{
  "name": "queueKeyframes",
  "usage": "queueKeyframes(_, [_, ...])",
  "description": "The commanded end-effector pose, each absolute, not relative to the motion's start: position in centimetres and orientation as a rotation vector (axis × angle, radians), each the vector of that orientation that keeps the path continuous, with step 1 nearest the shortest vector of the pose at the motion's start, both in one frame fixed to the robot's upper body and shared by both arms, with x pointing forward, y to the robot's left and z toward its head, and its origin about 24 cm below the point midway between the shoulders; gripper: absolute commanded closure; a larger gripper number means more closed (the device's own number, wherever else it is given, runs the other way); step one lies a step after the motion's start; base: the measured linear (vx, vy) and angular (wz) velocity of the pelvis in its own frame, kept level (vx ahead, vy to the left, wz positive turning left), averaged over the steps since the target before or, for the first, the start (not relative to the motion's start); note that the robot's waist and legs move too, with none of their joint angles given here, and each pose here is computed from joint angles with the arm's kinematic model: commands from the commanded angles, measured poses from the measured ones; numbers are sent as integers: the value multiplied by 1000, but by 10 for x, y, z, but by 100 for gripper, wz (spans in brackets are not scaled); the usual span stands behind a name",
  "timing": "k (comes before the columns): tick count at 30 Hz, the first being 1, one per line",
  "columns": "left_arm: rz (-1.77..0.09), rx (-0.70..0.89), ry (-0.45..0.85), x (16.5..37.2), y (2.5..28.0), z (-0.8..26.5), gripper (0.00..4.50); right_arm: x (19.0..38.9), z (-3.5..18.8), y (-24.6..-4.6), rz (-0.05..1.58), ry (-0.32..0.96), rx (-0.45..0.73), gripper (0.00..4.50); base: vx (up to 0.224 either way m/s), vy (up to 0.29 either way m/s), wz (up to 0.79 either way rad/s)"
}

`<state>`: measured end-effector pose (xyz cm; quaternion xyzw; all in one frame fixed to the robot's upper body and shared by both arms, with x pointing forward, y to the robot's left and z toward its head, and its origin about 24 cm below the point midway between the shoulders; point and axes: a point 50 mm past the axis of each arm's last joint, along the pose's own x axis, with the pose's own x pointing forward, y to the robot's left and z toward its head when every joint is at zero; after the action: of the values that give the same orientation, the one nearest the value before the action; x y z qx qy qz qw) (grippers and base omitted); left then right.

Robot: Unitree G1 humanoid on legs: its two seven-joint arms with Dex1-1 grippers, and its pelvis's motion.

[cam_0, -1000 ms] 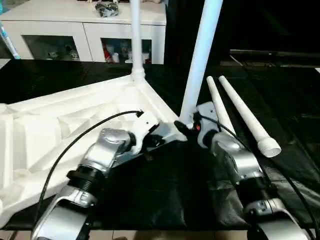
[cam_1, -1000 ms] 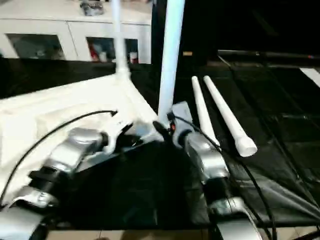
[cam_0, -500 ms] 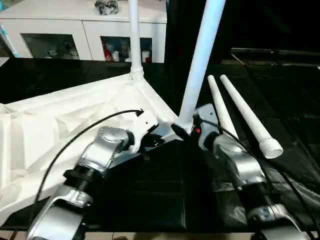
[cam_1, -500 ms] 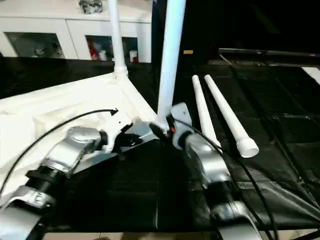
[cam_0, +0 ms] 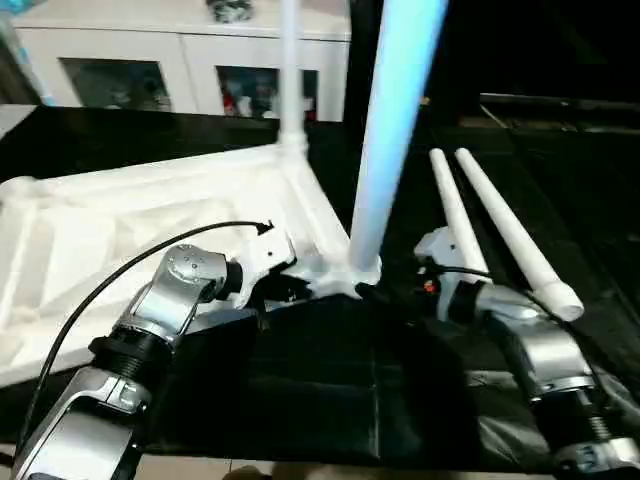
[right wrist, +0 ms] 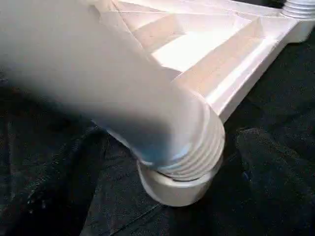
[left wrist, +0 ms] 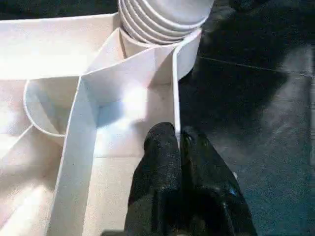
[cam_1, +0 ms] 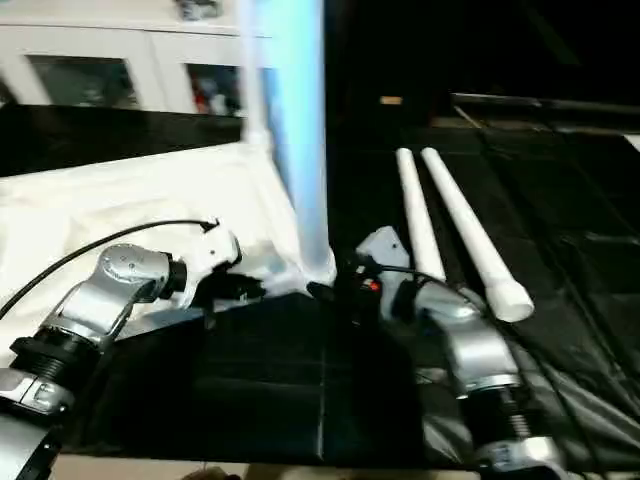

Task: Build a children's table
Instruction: Insert table leg to table base

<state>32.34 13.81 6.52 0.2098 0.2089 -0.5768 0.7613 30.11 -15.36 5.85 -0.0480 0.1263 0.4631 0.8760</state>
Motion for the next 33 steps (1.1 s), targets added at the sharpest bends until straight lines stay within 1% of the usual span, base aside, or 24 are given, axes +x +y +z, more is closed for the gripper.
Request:
queueKeyframes(1, [-1311, 486, 402, 325, 131, 77, 450, 302, 66, -155, 976, 236, -97, 5, 0, 0, 0])
queueKeyframes(3, [-1320, 483, 410, 323, 131, 77, 450, 302, 68, -152, 980, 223, -85, 5, 0, 0, 0])
queueKeyframes(4, [-1334, 477, 430, 319, 130, 75, 450, 301, 70, -141, 985, 205, -47, 5, 0, 0, 0])
queueKeyframes(6, [-1333, 473, 455, 317, 130, 73, 450, 299, 70, -132, 998, 194, -40, 5, 0, 0, 0])
queueKeyframes(8, [-1336, 474, 459, 316, 129, 72, 450, 300, 67, -126, 975, 202, -30, 5, 0, 0, 0])
queueKeyframes(10, [-1315, 446, 474, 316, 126, 71, 450, 297, 60, -114, 959, 227, -14, 5, 0, 0, 0])
queueKeyframes(12, [-1307, 433, 481, 316, 126, 71, 450, 295, 56, -110, 946, 241, -15, 5, 0, 0, 0])
queueKeyframes(17, [-1295, 434, 502, 315, 127, 70, 450, 292, 53, -110, 940, 250, -17, 5, 0, 0, 0])
queueKeyframes(25, [-1302, 425, 509, 314, 126, 72, 450, 294, 59, -120, 916, 224, -57, 5, 0, 0, 0])
queueKeyframes(31, [-1301, 421, 514, 312, 126, 72, 450, 289, 67, -124, 985, 171, -125, 5, 0, 0, 0])
queueKeyframes(33, [-1299, 421, 515, 312, 127, 72, 450, 287, 70, -125, 1029, 155, -180, 5, 0, 0, 0])
